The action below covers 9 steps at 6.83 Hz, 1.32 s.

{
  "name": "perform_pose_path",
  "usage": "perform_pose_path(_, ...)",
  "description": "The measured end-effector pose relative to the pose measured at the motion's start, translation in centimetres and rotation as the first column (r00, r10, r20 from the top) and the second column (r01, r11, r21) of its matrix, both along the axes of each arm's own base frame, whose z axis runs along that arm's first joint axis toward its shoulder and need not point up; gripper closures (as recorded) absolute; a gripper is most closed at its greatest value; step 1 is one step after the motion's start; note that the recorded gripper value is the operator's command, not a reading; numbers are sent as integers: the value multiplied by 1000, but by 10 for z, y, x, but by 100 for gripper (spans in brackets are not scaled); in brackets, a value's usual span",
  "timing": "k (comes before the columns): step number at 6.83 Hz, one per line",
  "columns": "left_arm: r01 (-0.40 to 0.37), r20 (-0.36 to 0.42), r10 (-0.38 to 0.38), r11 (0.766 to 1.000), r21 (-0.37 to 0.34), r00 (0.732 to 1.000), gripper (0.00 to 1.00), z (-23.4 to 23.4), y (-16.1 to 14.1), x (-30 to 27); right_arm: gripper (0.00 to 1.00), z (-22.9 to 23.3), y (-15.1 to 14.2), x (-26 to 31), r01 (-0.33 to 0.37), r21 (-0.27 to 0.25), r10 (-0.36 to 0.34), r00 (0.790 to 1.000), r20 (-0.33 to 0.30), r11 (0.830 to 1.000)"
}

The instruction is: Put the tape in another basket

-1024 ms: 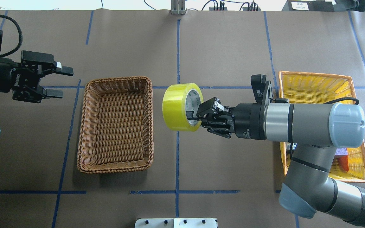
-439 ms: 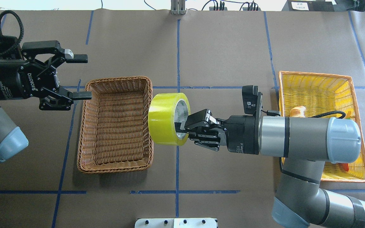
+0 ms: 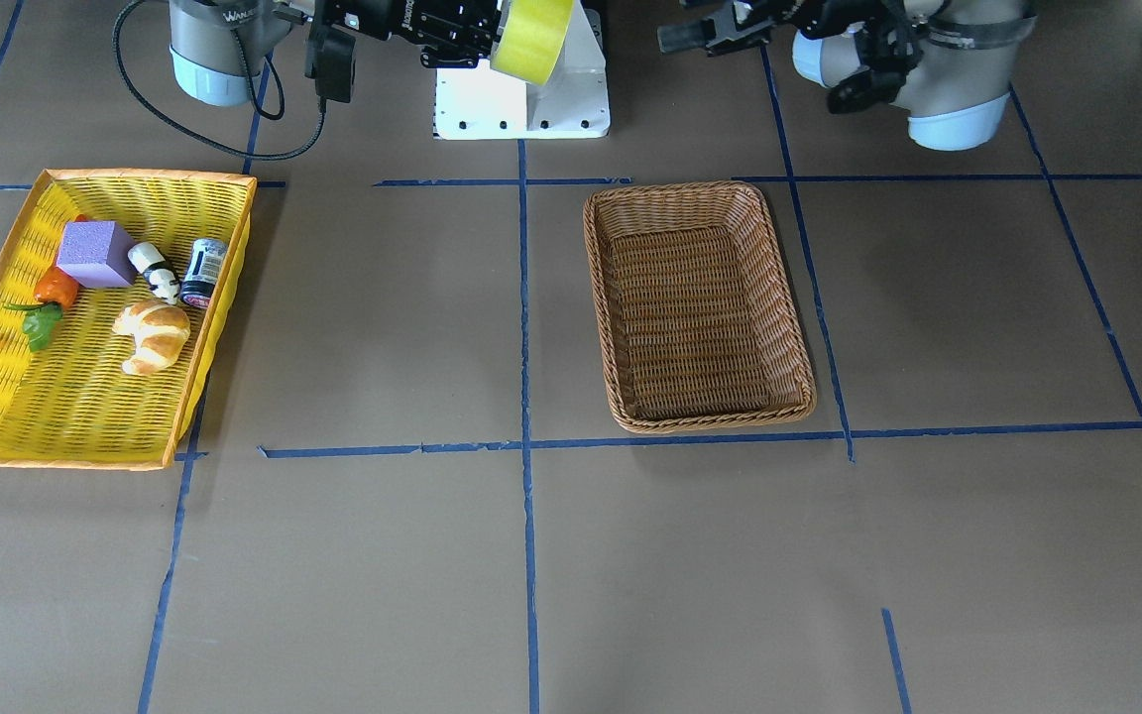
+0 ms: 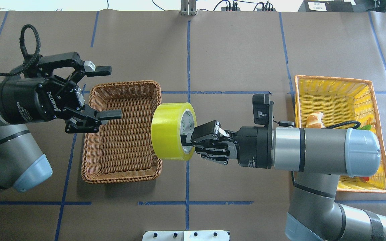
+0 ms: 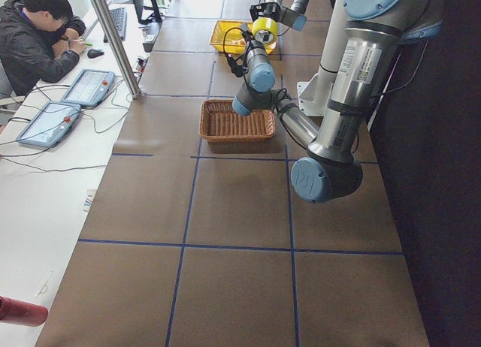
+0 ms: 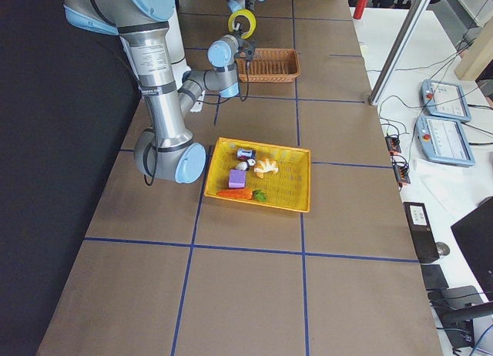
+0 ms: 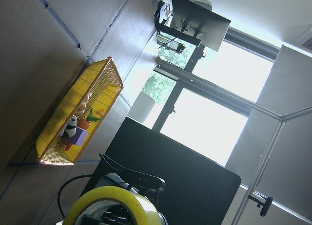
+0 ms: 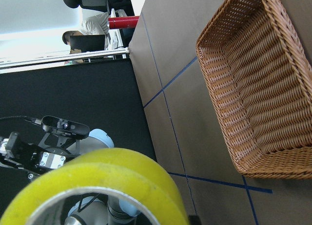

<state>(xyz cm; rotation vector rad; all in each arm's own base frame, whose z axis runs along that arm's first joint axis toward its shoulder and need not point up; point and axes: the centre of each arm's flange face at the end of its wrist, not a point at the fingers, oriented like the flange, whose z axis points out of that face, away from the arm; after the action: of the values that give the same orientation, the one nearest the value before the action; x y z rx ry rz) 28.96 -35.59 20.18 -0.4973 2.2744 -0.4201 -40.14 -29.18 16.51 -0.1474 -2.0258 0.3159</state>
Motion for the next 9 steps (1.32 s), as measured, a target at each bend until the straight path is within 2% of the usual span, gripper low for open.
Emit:
perform_pose_path(3,-79,-52,80,997,18,995,0,-20,26,35,98,-15,16,-12,39,16,-39,999,27,999)
perform_pose_path(9,-87,-84,87,996,4,993,4,-30,34,46,97,-18,30,-23,68,17,-69,997,31,998)
